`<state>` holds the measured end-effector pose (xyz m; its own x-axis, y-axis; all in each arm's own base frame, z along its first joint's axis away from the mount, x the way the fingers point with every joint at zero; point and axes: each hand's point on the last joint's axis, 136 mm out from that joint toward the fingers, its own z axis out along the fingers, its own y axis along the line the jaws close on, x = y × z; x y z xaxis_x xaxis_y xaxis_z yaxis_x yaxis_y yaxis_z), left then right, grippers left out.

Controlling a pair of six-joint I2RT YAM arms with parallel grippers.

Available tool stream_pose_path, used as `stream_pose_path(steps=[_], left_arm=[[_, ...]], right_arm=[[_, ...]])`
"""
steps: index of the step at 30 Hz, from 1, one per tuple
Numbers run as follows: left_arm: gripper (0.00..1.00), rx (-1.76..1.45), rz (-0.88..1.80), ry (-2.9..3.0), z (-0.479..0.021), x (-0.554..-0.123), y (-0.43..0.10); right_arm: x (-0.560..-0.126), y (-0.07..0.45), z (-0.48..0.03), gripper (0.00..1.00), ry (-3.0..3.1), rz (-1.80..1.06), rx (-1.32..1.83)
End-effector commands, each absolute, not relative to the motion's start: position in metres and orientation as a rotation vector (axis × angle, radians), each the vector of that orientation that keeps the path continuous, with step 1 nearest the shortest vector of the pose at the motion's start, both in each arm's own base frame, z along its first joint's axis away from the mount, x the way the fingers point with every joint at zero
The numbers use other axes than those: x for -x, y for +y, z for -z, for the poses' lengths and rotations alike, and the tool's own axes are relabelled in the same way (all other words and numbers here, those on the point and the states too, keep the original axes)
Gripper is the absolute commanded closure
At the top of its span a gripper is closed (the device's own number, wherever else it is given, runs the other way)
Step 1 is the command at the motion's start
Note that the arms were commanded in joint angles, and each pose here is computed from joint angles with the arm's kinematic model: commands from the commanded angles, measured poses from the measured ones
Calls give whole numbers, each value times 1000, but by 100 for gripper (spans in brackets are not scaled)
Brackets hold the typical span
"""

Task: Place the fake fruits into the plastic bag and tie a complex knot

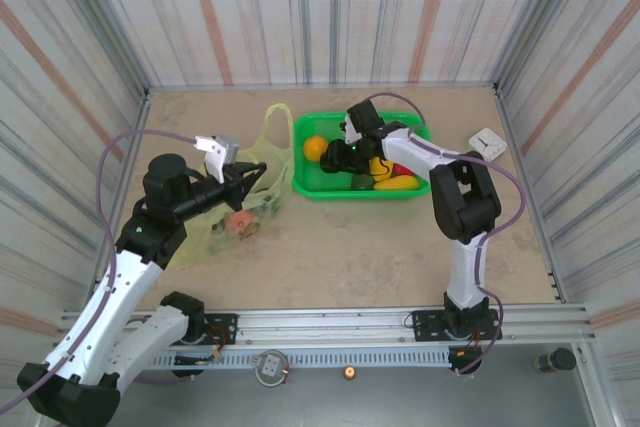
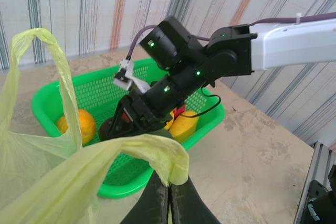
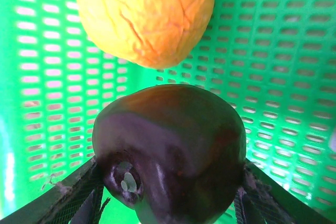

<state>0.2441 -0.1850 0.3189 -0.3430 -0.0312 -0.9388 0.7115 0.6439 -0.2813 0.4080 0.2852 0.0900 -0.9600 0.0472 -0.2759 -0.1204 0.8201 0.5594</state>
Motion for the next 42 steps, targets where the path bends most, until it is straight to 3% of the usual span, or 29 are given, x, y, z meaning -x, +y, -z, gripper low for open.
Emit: stream_pose_path(steps=[1,7,13,18,28,37,42], left_arm=[[100,-580,846,1755,-319,-243,-188],[100,-536,873,1748,-327,-241,-186],[100,-394,975,1805,-326,-237,-181],[100,-337,1014,1773,-337,-226,-175],[100,-213,1088,1738,-333,-223,-164],[100,25,992,1820,-316,-235,-138],[100,226,863,1944,-289,-242,-115]], right_arm=[[-404,284,-132,53,2633,-917,97],[-396,292,-191,54,2464,-1048,164],[-363,333,-257,54,2248,-1247,355],[-333,373,-279,54,2141,-1303,507],[-311,456,-235,54,2239,-1318,682],[-297,476,-184,51,2333,-1300,729],[-302,468,-170,30,2386,-1157,727]])
